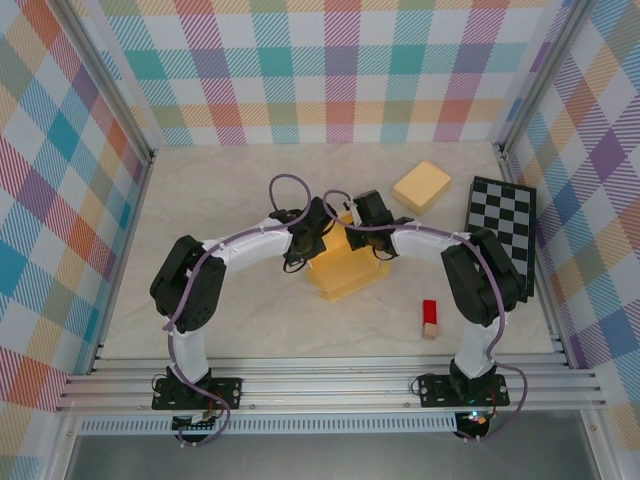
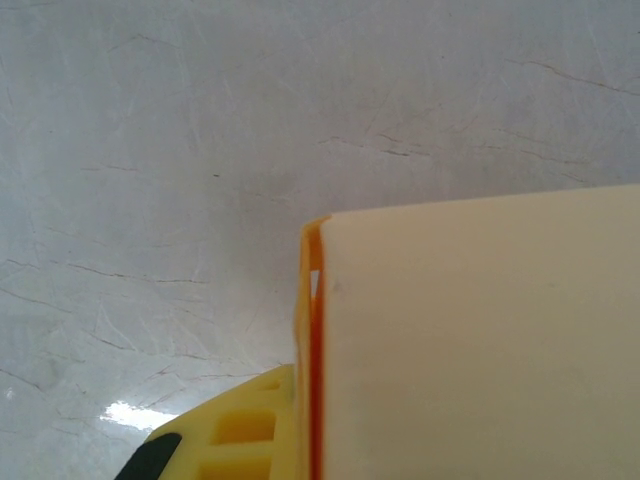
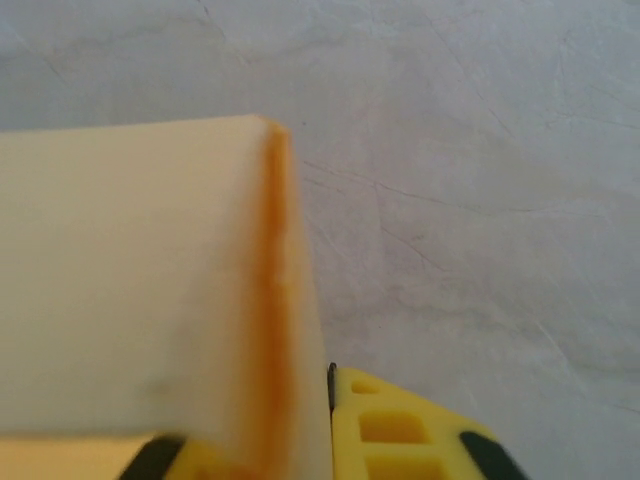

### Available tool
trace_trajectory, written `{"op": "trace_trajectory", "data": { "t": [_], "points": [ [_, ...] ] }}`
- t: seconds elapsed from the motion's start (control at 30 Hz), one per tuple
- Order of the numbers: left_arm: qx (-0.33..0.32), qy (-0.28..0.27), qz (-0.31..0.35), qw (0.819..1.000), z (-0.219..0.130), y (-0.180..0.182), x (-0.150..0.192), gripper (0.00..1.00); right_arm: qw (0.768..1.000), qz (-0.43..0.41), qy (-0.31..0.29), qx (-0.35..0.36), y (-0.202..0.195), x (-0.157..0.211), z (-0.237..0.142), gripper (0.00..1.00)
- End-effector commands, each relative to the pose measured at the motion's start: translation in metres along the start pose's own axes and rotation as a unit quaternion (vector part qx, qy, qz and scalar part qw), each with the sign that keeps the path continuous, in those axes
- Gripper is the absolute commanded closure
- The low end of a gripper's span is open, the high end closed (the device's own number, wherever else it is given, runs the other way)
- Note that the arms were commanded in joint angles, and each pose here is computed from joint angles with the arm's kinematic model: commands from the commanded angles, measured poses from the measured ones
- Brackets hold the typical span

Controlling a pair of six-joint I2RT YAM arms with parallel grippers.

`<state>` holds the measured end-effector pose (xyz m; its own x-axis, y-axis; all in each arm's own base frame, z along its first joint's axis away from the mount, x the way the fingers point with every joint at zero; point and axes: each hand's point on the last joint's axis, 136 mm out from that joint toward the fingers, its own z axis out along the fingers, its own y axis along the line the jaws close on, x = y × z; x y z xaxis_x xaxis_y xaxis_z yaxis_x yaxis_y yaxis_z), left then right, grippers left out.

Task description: Fold the paper box

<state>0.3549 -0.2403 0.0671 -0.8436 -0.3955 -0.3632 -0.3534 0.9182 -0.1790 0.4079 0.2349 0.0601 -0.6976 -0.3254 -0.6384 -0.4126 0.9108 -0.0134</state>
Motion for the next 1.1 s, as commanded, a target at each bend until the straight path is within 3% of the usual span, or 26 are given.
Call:
{"op": "trace_trajectory", "data": {
  "t": [0.0,0.2,0.4,0.53,0.73,0.9,1.07],
  "points": [
    [-0.031,0.024,-0.027,0.999,0.004,0.014,0.005,0.98,0.992,0.01,0.036,0.121,-0.041,0.011,-0.009,1.0],
    [-0.049,0.039,-0.034,0.998,0.006,0.013,0.007,0.99,0.982,0.055,0.013,0.178,-0.055,0.003,-0.025,1.0],
    [-0.044,0.044,-0.044,0.997,0.007,0.01,0.008,0.99,0.98,0.092,0.01,0.176,-0.054,0.003,-0.025,0.96],
    [-0.046,0.043,-0.038,0.997,0.006,0.012,0.008,0.99,0.987,0.108,-0.002,0.122,-0.039,-0.003,-0.027,0.86],
    [-0.059,0.041,-0.029,0.997,0.009,0.017,0.008,0.99,0.994,0.105,-0.025,-0.023,-0.001,-0.024,-0.046,0.67],
    [-0.06,0.048,-0.035,0.996,0.012,0.02,0.01,0.99,0.996,0.058,-0.02,-0.062,0.009,-0.025,-0.058,0.54],
    [-0.056,0.049,-0.036,0.997,0.009,0.018,0.008,0.99,0.997,-0.002,-0.038,-0.071,0.012,-0.032,-0.051,0.52]
  ]
}}
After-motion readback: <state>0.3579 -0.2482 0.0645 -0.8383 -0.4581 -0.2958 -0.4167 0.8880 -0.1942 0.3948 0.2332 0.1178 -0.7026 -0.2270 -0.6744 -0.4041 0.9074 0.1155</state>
